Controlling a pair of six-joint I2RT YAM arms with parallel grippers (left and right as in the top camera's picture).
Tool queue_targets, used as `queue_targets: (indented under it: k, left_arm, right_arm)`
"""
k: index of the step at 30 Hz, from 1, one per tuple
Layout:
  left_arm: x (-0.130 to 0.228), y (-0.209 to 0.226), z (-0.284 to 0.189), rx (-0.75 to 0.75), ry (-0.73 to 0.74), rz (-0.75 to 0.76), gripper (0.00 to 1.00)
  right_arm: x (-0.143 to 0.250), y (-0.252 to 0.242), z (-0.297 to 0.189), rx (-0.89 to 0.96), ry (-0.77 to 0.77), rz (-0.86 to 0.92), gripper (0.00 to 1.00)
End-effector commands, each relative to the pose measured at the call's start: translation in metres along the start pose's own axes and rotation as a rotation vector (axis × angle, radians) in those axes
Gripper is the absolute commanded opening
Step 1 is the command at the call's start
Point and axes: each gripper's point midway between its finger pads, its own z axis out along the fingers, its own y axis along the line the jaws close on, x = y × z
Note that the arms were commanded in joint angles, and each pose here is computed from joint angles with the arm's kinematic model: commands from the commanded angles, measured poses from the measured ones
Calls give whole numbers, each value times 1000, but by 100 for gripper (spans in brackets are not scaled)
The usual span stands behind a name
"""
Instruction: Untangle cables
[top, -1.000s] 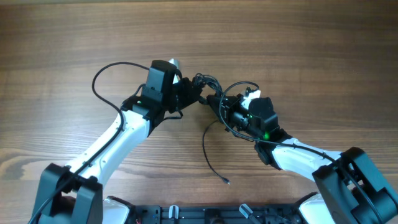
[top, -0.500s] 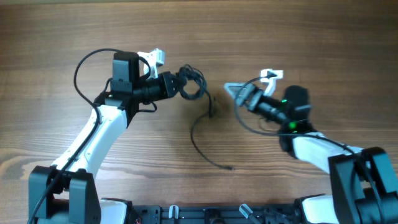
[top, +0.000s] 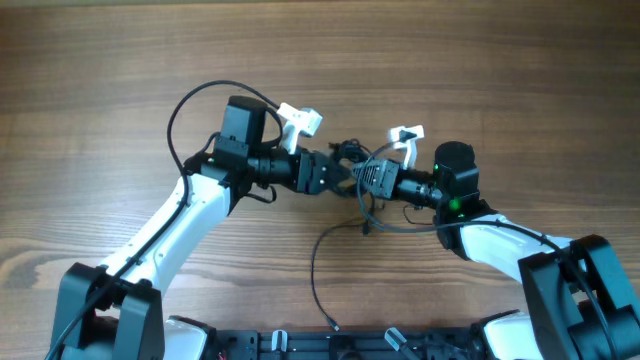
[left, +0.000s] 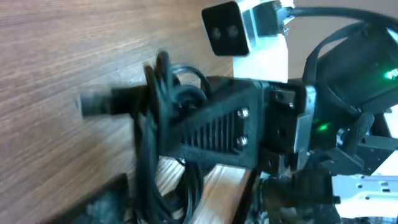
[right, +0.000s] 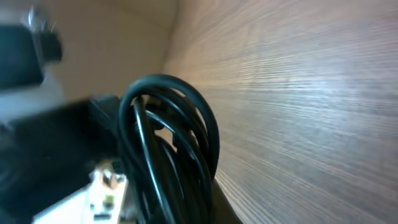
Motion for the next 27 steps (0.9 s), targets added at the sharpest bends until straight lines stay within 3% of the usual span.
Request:
queue_targets:
  k: [1, 2, 6, 8, 9, 12, 15, 17, 18, 19, 23, 27]
  left_arm:
    - [-7, -8, -5, 0, -22, -9, 82]
    - [-6, -9, -4, 2, -19, -19, 81]
    - [-6, 7, 4, -130, -35, -54, 51]
    - [-12, 30, 1, -277, -97, -173, 24]
    - [-14, 33, 0, -291, -109, -186, 17]
    - [-26, 29, 0, -274, -152, -169, 4]
    - [-36, 26, -1, -259, -190, -154, 4]
    - [-38, 28, -4, -262, -199, -157, 4]
    - [-41, 32, -8, -268, -210, -165, 4]
    - [-44, 38, -14, -278, -227, -179, 4]
    - [-51, 52, -29, -292, -277, -280, 4]
    - [-72, 41, -30, -223, -367, -387, 4]
  right_arm:
    - [-15, -6, -1, 34, -87, 292, 4]
    - [-17, -5, -1, 28, -93, 319, 4]
    - [-17, 15, -1, -55, -60, 307, 4]
    - [-15, 17, -1, -62, -47, 305, 4]
    - [-15, 17, -1, -63, -48, 304, 4]
    - [-15, 17, -1, -62, -49, 290, 4]
    - [-15, 17, -1, -59, -52, 176, 7]
    - [-18, 15, -3, -54, -62, 79, 20]
    - [-23, 13, -9, -55, -70, 16, 42]
    - [-35, 5, -20, -43, -101, -35, 100]
    - [-85, -19, -79, -22, -248, -125, 100]
    - [-74, 9, -82, -101, -191, -310, 100]
